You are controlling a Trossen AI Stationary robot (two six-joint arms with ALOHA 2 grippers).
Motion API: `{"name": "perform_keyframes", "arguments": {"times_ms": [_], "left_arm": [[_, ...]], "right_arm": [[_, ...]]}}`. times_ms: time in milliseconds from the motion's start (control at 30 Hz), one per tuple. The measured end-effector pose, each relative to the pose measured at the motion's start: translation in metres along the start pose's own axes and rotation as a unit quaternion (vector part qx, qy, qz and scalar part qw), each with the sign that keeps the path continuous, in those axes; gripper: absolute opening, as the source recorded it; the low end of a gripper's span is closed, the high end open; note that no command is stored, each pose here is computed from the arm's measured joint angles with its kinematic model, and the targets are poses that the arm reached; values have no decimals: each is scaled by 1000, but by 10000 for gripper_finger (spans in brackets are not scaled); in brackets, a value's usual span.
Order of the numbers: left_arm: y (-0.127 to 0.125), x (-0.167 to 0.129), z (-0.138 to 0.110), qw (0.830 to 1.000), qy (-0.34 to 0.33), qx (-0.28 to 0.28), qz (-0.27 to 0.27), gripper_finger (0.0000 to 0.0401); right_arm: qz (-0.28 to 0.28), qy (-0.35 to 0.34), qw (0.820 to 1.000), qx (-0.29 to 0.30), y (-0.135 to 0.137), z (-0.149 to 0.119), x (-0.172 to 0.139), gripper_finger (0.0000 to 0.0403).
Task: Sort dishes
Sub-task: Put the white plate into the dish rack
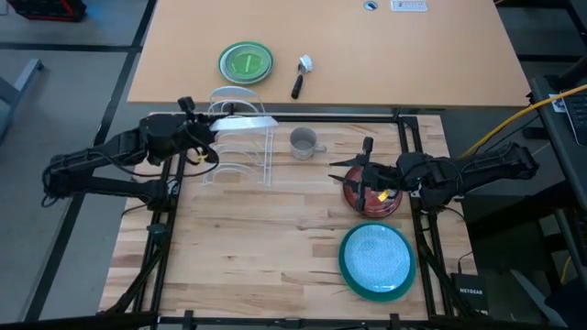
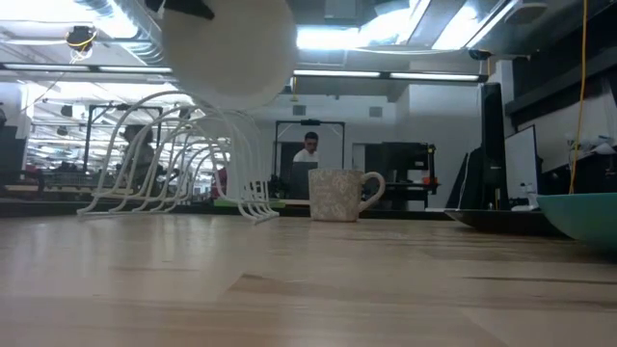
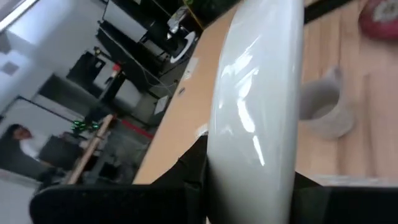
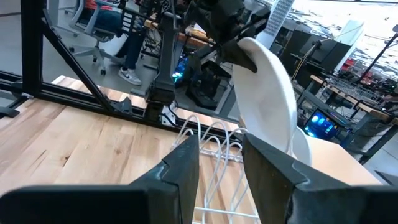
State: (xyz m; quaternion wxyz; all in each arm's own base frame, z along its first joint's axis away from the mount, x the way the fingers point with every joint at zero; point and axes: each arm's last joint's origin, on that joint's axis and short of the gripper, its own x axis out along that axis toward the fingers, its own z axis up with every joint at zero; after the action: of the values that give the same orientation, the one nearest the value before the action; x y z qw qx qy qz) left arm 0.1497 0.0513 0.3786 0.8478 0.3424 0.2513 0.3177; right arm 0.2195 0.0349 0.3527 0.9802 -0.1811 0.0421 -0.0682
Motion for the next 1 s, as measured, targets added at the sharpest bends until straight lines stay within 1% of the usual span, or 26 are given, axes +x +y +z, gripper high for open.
{"name": "perform_keyframes", "arguments": {"times_ms": [100, 200, 267, 467, 667, 867, 933, 1000], "left_arm": [[4, 4, -4, 999, 19, 19, 17, 49], [9, 12, -9, 998, 47, 18, 35, 49], [10, 18, -13, 997, 61, 25, 34, 49], [10, 44, -24, 997, 67, 23, -19, 49], [8, 70, -38, 992, 106, 40, -55, 49], [-4, 90, -57, 977, 171, 44, -117, 49], [-7, 95, -60, 973, 180, 44, -134, 49], [-10, 101, -63, 971, 182, 33, -150, 49]], "right_arm": [[-7, 4, 1000, -1, 0, 0, 0, 127], [-4, 11, 1000, -4, 0, -2, 0, 127], [-3, 14, 1000, -5, 0, -3, 0, 127], [-1, 22, 1000, -8, 1, -4, 0, 127], [-5, 35, 999, -12, 1, -6, 0, 127], [-11, 48, 999, -17, 1, -9, 0, 127], [-12, 55, 998, -20, 2, -10, -1, 127], [-12, 57, 998, -20, 2, -10, -1, 127]]}}
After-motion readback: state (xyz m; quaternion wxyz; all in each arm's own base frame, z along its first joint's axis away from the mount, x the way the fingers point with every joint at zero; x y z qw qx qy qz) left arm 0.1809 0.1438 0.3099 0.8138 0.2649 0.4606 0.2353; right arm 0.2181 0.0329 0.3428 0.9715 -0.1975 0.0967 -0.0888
